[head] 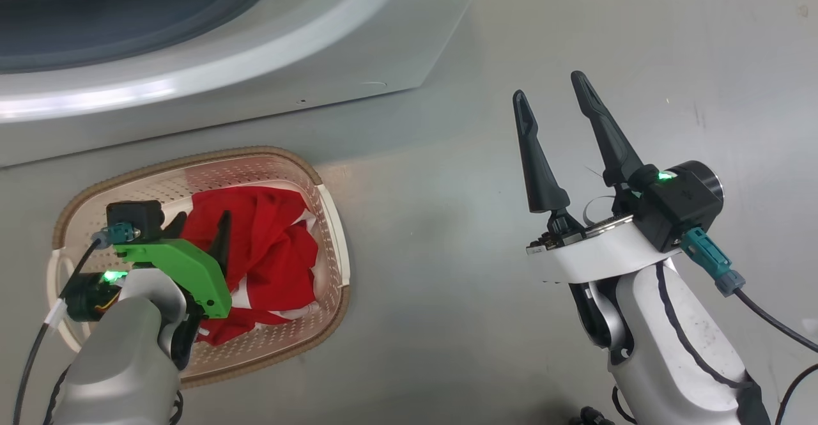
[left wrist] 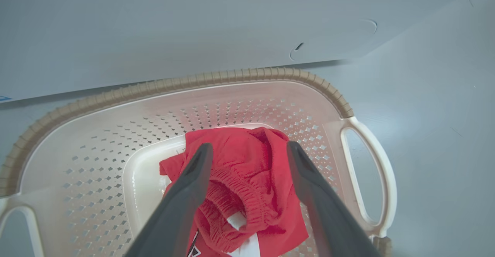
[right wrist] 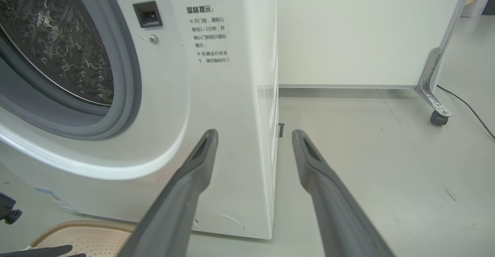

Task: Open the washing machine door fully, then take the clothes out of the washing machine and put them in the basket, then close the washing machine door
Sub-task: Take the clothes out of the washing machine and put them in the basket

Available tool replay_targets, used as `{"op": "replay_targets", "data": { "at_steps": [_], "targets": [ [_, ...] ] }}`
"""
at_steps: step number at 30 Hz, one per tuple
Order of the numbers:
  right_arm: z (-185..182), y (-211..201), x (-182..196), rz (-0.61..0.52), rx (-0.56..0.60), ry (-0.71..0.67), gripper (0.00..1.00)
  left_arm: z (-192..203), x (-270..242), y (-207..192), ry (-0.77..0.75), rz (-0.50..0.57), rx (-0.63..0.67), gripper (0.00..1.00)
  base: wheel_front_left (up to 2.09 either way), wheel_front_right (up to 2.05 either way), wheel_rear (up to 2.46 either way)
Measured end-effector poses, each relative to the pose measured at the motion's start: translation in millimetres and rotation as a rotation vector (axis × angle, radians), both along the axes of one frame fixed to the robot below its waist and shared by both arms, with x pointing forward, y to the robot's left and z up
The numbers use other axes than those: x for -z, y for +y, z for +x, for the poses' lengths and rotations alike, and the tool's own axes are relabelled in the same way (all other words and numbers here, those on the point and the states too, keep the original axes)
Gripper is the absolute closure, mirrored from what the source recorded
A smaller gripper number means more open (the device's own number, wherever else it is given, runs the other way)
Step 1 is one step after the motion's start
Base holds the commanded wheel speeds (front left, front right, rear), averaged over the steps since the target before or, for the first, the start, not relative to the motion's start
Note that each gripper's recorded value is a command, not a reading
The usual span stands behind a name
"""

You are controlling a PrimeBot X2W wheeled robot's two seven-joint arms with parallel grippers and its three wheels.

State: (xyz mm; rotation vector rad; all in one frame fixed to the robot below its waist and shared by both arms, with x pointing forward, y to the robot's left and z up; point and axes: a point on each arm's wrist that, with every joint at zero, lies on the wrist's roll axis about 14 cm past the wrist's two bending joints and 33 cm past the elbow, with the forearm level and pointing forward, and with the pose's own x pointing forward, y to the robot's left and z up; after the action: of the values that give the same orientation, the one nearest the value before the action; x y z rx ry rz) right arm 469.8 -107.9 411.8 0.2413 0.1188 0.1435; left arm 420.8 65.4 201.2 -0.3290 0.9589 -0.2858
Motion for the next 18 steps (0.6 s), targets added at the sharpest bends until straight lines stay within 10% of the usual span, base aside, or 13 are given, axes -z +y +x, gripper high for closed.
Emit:
{"op": "replay_targets", "data": {
  "at_steps": [18],
  "targets": [
    [-18, 15, -26, -0.011, -0.051, -0.049, 0.0, 44, -113, 37, -0.426, -0.016, -0.158, 0.0, 0.0, 0.0, 0.0]
  ]
}}
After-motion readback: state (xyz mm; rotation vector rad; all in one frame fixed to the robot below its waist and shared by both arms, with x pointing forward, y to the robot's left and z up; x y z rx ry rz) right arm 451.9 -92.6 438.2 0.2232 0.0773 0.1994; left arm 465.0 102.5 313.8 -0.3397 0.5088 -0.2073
